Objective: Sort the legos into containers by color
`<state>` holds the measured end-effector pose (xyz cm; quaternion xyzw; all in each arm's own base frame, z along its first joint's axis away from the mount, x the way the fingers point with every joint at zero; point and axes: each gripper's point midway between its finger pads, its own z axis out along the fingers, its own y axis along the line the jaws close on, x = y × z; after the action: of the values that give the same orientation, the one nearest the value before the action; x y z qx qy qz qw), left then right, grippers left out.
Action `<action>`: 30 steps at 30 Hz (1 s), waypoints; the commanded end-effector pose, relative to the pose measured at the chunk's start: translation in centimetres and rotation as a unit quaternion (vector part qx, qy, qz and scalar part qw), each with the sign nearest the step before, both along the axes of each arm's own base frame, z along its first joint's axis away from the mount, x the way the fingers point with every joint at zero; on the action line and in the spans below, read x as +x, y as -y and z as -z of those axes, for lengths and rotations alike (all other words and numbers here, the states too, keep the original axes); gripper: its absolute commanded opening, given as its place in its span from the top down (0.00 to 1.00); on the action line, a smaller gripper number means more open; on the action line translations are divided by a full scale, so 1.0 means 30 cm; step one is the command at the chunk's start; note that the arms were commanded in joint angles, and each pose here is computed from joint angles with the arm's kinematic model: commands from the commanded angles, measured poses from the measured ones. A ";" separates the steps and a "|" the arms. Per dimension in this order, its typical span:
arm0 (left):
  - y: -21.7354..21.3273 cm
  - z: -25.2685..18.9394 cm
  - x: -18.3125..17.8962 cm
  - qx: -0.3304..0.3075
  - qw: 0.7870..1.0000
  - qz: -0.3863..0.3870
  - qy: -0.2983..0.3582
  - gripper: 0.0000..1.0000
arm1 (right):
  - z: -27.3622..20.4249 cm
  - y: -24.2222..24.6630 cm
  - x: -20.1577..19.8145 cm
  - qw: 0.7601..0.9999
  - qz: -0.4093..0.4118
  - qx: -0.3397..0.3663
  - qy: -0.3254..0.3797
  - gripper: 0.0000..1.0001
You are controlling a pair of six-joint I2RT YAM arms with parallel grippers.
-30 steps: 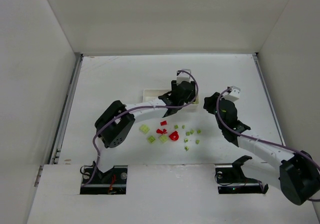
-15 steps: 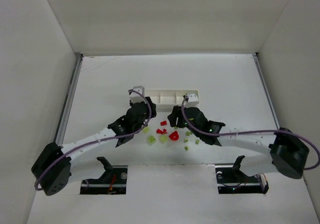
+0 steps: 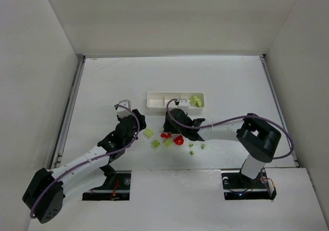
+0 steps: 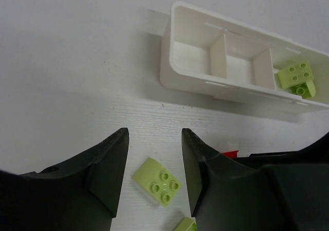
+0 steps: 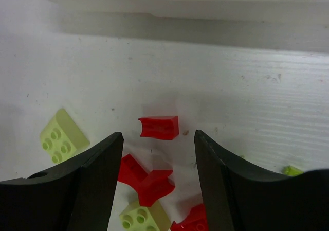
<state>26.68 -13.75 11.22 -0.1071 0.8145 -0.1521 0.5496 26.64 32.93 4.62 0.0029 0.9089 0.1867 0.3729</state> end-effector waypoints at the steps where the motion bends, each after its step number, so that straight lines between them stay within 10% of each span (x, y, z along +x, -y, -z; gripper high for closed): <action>1: 0.012 -0.013 0.001 -0.016 1.000 0.002 0.012 0.57 | -0.023 -0.075 -0.001 0.999 0.017 0.038 -0.014 0.36; 30: -0.012 -0.065 -0.016 -0.039 0.998 -0.003 0.039 0.56 | 0.115 -0.083 -0.011 0.984 0.025 -0.175 0.007 0.47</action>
<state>25.98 -13.71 12.53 -0.1126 0.7962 -0.1800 0.5665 27.44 36.48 2.83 -0.0182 0.9165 0.0631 0.3947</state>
